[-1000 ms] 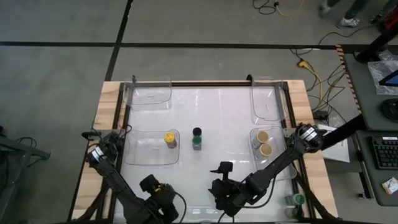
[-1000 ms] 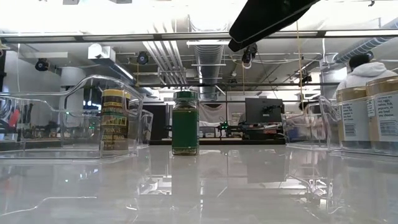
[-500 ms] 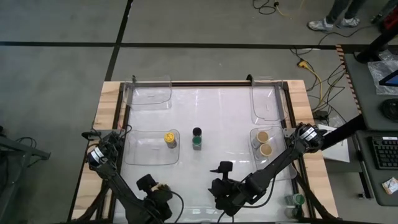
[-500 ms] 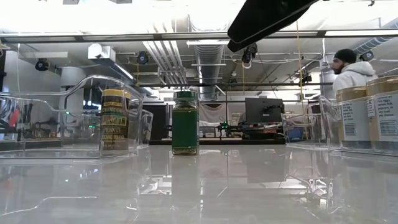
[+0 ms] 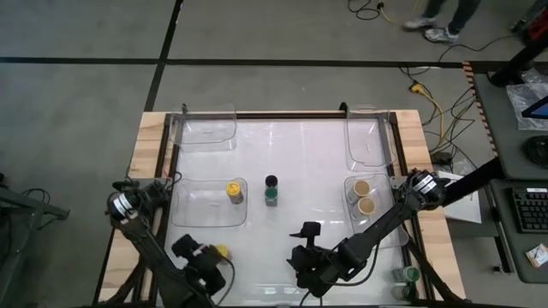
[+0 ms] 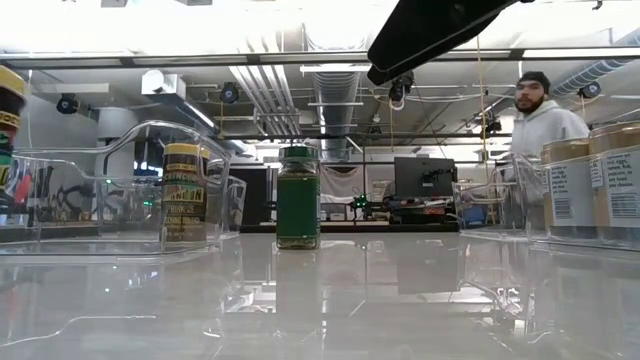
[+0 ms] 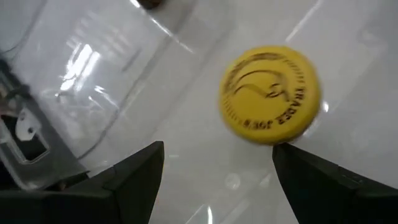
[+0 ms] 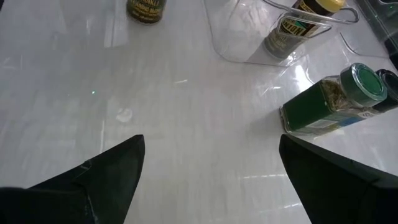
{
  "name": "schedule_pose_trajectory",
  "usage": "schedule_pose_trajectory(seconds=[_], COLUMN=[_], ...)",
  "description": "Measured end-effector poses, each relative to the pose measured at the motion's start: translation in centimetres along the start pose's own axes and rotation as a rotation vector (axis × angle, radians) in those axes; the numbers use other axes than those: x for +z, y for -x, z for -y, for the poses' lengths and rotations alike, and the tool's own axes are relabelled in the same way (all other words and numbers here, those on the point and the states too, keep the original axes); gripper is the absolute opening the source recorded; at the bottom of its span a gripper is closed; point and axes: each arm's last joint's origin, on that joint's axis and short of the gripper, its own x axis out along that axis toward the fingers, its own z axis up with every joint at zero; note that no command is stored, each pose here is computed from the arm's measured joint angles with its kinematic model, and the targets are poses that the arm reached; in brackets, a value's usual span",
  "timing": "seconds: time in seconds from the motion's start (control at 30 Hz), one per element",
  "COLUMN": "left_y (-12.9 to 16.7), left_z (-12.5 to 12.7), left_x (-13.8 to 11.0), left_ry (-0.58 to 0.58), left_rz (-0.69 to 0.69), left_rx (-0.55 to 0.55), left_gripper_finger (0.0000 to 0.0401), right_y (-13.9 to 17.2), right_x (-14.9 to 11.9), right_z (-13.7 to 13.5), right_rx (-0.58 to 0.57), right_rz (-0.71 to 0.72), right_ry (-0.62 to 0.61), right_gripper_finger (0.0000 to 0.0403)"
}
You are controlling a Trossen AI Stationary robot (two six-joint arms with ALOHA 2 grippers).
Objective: Sort spices by type
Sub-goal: Put the yellow spice bottle into the bottom left transparent bin
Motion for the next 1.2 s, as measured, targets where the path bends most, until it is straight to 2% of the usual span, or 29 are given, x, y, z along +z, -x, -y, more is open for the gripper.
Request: schedule_pose_trajectory(seconds=[0.2, 0.4, 0.53, 0.7, 0.97, 1.2], left_y=[-0.7, -0.2, 1.0, 2.4, 3.6, 1.8], left_z=[-2.7, -3.7, -3.7, -3.6, -3.8, -3.7], left_x=[-0.9, -2.1, -3.4, -4.4, -2.1, 0.6], left_ry=[0.121, 0.124, 0.036, -0.088, -0.302, -0.356], left_rz=[0.043, 0.028, 0.037, 0.191, 0.301, 0.320], left_rx=[0.031, 0.007, -0.051, -0.191, -0.321, -0.420], left_gripper_finger=[0.0283, 0.0283, 0.0283, 0.0283, 0.0283, 0.0279], right_y=[0.0, -0.1, -0.1, -0.1, -0.2, -0.2], right_x=[0.0, -0.1, -0.1, -0.1, 0.3, 0.3], right_z=[0.0, 0.0, 0.0, 0.0, -0.1, 0.0], right_rx=[0.000, -0.002, -0.002, 0.001, 0.011, 0.010], right_rz=[0.000, -0.003, -0.002, 0.003, 0.030, 0.030], right_ry=[0.000, -0.002, -0.012, -0.017, -0.006, 0.020], right_gripper_finger=[0.0364, 0.0364, 0.0364, 0.0364, 0.0364, 0.0364])
